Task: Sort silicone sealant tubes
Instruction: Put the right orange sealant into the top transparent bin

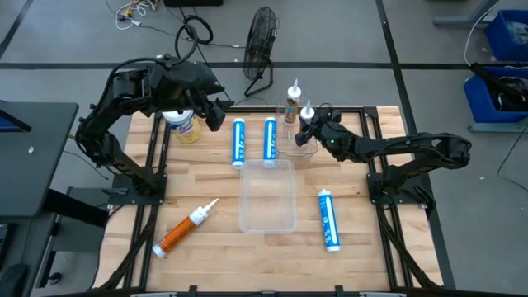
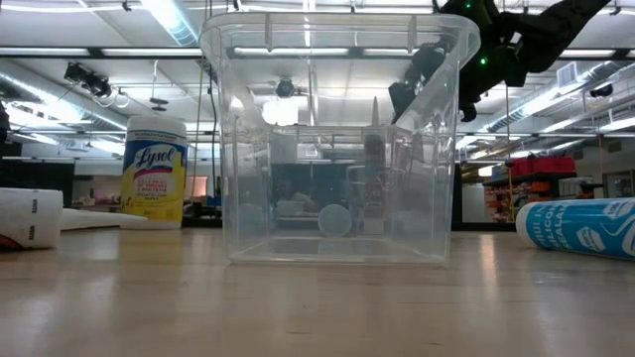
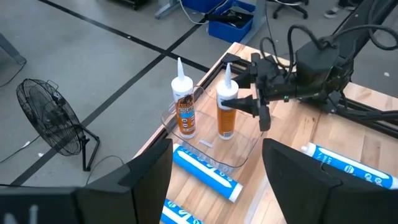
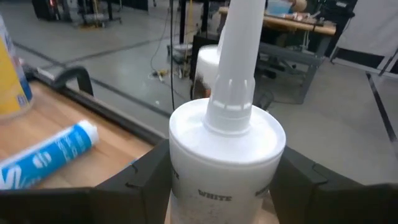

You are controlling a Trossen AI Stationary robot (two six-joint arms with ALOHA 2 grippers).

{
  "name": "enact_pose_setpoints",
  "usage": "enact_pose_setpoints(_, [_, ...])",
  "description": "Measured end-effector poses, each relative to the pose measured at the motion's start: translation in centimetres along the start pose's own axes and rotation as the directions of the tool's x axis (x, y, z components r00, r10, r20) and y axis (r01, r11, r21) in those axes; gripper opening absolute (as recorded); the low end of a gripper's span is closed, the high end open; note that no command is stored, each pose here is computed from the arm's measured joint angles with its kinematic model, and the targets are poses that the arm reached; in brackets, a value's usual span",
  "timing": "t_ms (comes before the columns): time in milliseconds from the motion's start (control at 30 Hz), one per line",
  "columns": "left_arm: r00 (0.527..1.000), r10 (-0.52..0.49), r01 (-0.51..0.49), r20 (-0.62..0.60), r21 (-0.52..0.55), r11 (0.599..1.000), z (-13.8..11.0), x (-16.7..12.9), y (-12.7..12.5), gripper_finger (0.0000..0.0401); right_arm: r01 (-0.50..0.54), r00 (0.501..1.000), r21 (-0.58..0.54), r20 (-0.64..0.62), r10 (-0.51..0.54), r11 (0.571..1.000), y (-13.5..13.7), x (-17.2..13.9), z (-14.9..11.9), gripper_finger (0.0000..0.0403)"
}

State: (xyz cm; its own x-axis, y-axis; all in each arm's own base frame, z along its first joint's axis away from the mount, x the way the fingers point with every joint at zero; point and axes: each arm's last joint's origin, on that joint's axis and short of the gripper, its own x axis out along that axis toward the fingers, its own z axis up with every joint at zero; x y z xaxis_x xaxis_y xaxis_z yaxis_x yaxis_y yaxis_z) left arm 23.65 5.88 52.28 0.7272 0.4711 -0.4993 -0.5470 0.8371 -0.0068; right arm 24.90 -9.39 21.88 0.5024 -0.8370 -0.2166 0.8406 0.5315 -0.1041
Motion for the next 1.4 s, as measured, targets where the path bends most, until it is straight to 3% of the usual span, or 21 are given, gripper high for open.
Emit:
enact_pose_setpoints(333, [1.0,0.002,-0.002,-0.012,-0.001,1.0,-0.1,0.0,0.0,0.0252,0.001,1.0,-0.001,-0.004,-0.001,1.0,0.4,0.4,-0.4,0.0215])
enact_pose_setpoints(767, [1.0,0.002,-0.002,-0.012,-0.002,1.0,-0.1,0.0,0.0,0.0252,-0.037,0.999,-0.006,-0.018,0.036,0.999,0.7,0.2,-0.6,0.0274])
enact_pose_setpoints(1400, [1.0,0.002,-0.002,-0.012,0.003,1.0,-0.1,0.0,0.0,0.0252,-0.022,0.998,0.03,0.067,0.02,0.999,-0.2,-1.6,1.6,0.0277])
